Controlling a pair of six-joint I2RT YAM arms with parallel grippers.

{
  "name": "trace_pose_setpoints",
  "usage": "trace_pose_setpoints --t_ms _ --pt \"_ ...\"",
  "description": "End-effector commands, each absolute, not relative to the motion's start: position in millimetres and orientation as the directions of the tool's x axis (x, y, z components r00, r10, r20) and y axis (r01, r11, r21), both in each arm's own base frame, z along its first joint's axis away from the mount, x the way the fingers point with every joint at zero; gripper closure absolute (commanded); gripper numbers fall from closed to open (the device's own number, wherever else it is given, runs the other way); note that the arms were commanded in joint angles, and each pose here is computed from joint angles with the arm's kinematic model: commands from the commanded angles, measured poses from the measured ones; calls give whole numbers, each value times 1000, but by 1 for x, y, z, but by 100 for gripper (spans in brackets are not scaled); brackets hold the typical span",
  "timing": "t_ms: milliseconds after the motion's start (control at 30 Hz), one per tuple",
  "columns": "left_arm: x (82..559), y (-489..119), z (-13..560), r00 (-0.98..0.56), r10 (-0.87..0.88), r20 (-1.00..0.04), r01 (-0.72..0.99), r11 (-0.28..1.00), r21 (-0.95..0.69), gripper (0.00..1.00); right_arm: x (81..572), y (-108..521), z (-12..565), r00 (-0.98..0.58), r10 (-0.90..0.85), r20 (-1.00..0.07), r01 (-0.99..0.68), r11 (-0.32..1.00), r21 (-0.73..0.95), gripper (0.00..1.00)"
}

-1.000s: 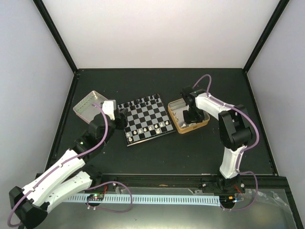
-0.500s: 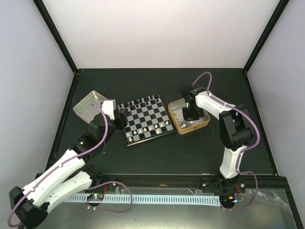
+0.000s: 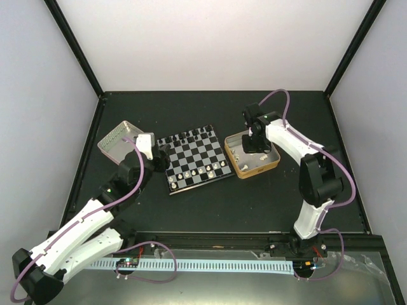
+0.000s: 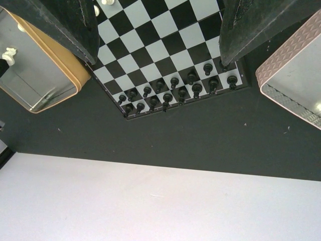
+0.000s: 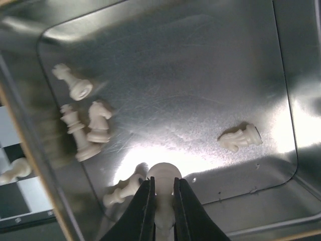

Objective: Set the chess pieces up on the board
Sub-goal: Pick up the chess piece from the storage box, then place the chess piece on the chessboard.

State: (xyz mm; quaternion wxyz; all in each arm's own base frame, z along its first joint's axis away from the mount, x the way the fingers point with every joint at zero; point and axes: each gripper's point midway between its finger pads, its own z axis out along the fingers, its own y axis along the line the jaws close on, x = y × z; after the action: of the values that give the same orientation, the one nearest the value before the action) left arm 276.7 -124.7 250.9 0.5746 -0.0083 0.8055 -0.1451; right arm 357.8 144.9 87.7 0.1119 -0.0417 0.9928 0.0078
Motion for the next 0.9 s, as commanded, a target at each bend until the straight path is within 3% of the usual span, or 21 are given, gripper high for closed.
trace_pose_setpoints --t_ms 0,500,867 --pt "279 -121 267 -306 -205 -930 145 955 -258 33 355 166 124 -956 -73 -283 -107 989 106 97" --pt "268 -113 280 -269 -255 -929 149 942 -302 33 293 258 101 -935 -294 -196 -316 945 88 95" --pt "266 -114 278 -277 -256 -926 159 938 -307 33 303 275 65 -939 -299 -171 -310 950 41 93"
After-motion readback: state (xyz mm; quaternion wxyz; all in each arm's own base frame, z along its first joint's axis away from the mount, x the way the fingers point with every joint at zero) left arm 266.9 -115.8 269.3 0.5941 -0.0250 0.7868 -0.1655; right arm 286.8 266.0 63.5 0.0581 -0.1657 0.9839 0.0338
